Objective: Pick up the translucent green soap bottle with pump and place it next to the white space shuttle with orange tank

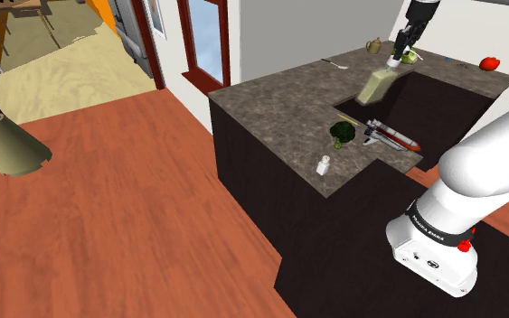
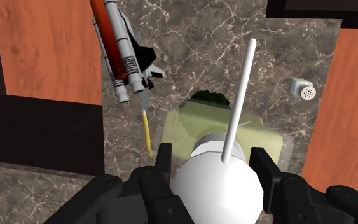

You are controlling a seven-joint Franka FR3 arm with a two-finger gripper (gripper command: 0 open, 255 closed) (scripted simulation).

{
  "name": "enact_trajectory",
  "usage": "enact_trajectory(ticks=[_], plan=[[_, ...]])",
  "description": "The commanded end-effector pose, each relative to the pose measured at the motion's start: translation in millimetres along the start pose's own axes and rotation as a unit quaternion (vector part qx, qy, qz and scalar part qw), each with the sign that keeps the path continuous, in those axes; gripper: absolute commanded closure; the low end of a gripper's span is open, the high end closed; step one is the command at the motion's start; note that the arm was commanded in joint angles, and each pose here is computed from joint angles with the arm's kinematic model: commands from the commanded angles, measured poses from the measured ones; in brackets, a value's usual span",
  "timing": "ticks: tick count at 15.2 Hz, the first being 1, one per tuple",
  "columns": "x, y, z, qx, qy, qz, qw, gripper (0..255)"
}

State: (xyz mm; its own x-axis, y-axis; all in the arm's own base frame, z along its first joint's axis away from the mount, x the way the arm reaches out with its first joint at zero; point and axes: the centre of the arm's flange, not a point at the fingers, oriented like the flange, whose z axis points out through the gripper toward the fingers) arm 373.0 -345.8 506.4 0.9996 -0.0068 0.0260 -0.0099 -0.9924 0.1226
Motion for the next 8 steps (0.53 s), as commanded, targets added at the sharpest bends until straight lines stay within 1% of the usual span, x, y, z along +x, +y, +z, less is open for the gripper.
enact_trajectory(ticks=[1, 2, 8], plan=[[-21.8, 13.8, 1.7, 0.000, 0.000, -0.001, 1.0000, 255], [-40.7, 28.1, 2.8, 0.000, 0.000, -0.001, 1.0000, 255], [-41.6, 24.2, 34.3, 0.000, 0.000, -0.001, 1.0000, 255]])
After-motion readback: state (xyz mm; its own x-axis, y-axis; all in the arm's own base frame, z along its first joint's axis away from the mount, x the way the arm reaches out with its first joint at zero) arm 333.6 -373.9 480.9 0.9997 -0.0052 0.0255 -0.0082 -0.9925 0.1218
